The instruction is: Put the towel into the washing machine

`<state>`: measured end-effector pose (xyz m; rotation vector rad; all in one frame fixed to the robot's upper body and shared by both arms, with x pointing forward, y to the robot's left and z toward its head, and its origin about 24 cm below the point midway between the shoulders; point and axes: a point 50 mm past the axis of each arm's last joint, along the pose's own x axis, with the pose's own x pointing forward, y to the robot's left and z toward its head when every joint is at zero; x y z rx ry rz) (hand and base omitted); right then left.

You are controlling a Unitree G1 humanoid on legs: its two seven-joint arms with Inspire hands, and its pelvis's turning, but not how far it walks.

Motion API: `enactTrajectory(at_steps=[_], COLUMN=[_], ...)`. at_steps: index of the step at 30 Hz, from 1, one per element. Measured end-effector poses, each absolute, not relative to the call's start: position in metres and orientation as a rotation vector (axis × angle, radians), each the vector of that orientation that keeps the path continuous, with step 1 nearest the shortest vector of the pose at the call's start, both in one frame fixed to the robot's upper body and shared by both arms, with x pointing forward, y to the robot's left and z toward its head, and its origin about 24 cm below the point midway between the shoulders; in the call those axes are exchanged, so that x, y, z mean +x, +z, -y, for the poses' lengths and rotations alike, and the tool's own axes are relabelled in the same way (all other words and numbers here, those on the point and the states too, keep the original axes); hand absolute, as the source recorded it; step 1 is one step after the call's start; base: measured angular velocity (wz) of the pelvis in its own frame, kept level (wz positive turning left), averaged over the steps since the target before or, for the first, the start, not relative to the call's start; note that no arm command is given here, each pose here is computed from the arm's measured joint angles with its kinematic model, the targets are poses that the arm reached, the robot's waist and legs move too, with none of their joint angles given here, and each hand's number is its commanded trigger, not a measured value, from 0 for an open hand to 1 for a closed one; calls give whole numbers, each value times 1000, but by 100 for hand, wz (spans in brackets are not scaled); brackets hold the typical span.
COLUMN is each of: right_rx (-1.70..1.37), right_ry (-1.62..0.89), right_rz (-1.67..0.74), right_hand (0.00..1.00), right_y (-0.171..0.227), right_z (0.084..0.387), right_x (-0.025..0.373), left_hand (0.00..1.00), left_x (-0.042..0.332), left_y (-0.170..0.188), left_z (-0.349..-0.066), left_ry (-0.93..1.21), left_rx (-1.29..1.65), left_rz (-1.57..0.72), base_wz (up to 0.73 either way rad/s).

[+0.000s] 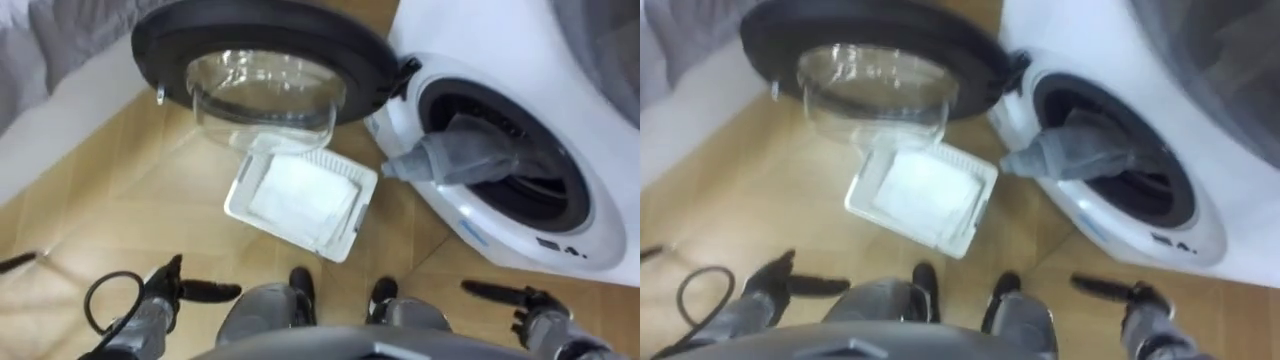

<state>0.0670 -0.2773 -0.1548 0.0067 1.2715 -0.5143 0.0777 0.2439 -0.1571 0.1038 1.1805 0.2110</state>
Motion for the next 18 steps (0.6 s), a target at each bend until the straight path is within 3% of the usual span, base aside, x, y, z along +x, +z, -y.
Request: enactTrajectory(at_steps=[8,18], right_rx=[-58,-93], right_ry=[-338,-219], right_rz=[-1331,-1349], right_hand=[0,0], right_y=[-164,-165], right_z=[254,248], right_x=[53,54], left_hand=[0,0], left_x=[51,43], left_y=[-161,-163], left_z=[-244,-243], left_ry=[268,292], left_rx=[88,82], left_rz=[-1231,-1270], base_wz=[-2,-4])
